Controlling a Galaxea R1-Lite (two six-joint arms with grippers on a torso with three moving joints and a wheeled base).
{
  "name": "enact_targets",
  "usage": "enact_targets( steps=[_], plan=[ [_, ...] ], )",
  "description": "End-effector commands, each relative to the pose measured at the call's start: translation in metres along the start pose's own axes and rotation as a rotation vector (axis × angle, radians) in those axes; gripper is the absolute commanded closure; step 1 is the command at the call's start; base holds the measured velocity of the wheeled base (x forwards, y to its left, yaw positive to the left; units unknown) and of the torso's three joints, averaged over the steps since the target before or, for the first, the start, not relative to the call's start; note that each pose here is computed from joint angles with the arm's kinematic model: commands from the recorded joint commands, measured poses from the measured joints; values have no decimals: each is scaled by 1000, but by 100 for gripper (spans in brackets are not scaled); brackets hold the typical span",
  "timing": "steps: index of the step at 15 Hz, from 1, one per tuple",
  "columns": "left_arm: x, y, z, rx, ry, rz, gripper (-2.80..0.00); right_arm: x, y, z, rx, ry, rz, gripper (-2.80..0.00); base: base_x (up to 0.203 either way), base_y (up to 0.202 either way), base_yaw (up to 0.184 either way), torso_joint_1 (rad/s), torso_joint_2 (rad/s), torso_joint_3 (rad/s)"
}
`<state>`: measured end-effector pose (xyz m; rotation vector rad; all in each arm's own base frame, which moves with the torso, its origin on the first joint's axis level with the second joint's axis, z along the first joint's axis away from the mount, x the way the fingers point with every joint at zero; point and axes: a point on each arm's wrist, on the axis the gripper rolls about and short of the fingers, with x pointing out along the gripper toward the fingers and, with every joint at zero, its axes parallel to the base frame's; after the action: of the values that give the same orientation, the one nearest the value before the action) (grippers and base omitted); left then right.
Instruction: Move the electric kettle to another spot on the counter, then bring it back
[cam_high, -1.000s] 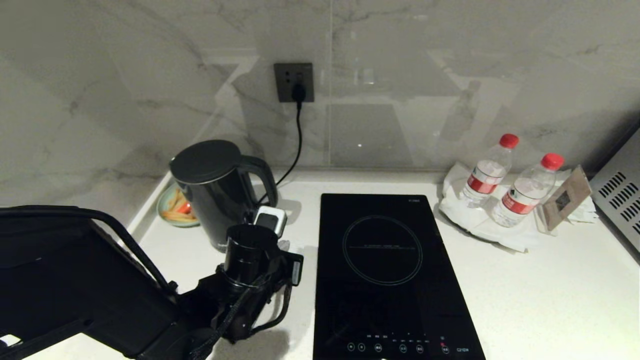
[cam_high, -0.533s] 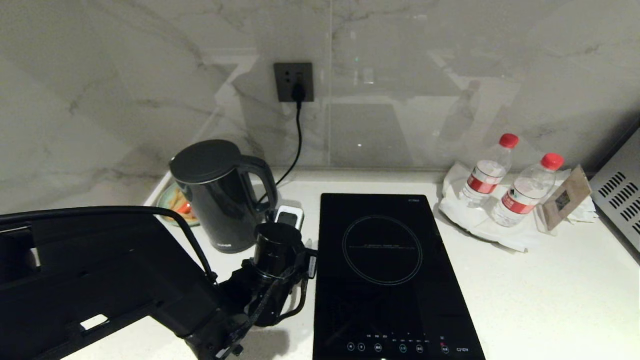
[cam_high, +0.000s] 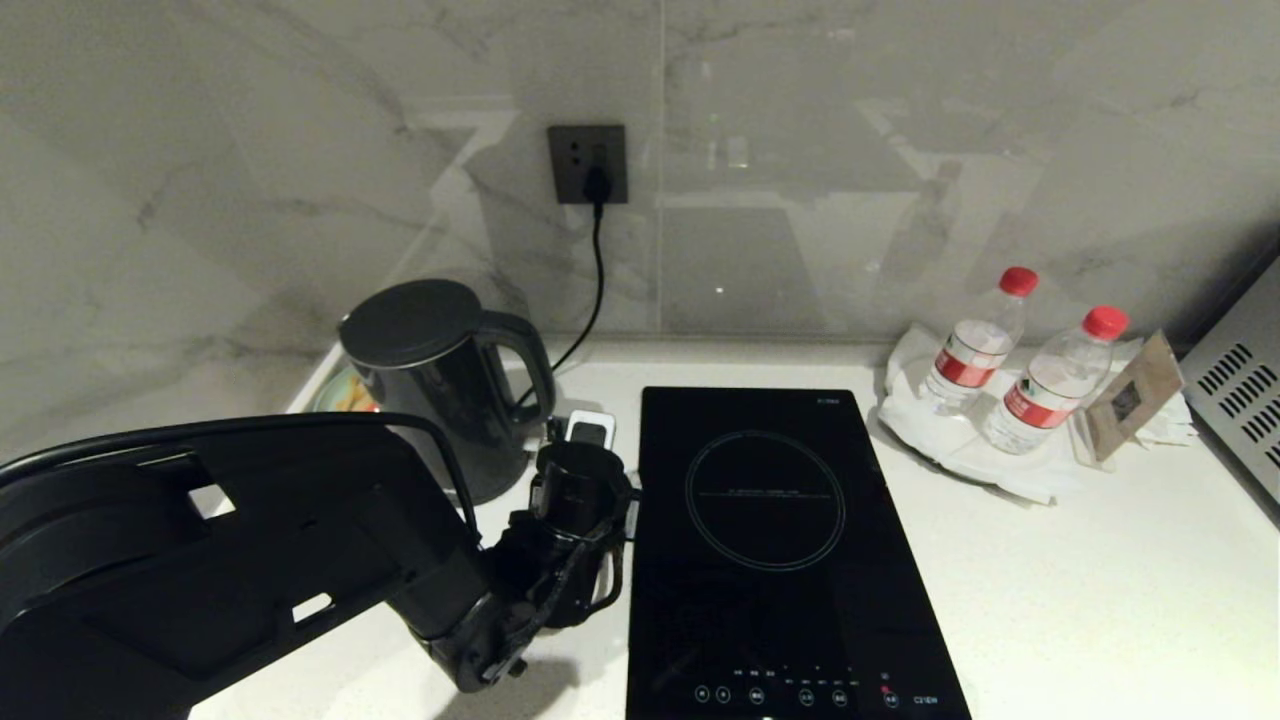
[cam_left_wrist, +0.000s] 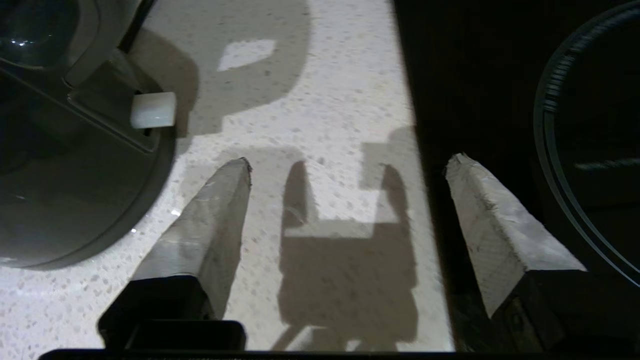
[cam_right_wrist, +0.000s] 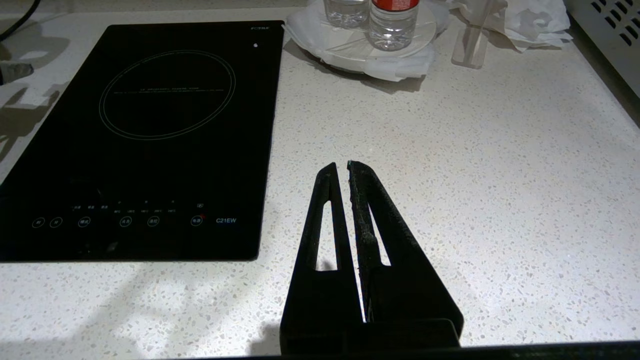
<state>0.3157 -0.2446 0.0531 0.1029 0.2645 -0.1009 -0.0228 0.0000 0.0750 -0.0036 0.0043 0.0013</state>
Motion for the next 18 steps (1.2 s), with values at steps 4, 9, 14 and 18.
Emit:
enact_targets(
  steps=[4, 9, 14, 18],
  plan=[
    [25, 5, 3, -21, -25, 42, -280, 0, 0, 0, -1, 2, 0, 0, 0, 0, 0, 0, 0, 0],
    [41, 1, -3, -19, -31, 52, -280, 0, 0, 0, -1, 0, 0, 0, 0, 0, 0, 0, 0, 0],
    [48, 8, 3, -36, -49, 73, -280, 0, 0, 0, -1, 0, 2, 0, 0, 0, 0, 0, 0, 0],
    [42, 13, 12, -48, -65, 79, -280, 0, 0, 0, -1, 2, 1, 0, 0, 0, 0, 0, 0, 0]
  ],
)
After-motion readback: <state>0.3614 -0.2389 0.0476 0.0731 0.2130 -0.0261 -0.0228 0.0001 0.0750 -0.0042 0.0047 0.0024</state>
